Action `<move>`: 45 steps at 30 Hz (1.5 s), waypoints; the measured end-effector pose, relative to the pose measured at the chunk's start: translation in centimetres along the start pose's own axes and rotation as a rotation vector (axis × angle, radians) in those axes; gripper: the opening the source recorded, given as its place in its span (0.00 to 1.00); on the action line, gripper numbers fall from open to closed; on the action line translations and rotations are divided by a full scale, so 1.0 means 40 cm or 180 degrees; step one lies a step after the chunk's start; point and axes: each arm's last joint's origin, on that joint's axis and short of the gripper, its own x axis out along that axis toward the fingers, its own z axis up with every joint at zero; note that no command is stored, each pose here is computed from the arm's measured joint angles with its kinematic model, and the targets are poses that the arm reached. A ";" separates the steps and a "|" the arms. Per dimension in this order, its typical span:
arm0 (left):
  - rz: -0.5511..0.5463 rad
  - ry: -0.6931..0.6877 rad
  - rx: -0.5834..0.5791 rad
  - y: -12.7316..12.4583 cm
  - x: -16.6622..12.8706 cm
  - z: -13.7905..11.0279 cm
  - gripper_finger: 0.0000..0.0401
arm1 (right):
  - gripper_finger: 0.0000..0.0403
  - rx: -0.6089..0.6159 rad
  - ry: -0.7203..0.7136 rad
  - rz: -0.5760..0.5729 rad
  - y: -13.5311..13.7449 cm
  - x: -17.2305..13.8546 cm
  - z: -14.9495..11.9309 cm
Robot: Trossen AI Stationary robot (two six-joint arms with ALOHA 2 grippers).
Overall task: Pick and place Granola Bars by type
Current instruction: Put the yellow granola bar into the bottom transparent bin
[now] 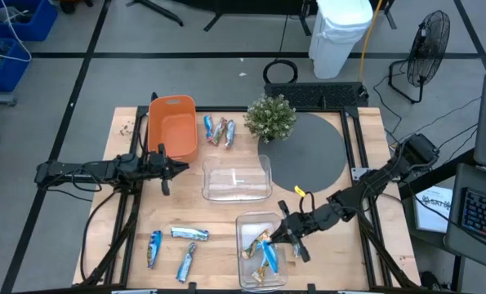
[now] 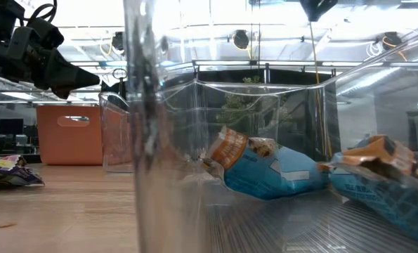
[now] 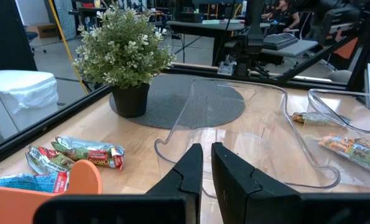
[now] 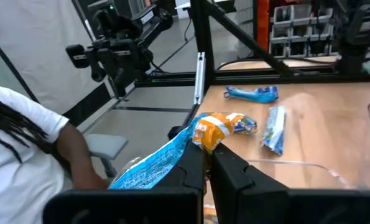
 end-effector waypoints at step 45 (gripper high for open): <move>0.0000 0.0000 0.0000 0.000 0.000 0.000 0.09 | 0.00 -0.0421 0.0210 -0.0089 0.004 0.018 0.024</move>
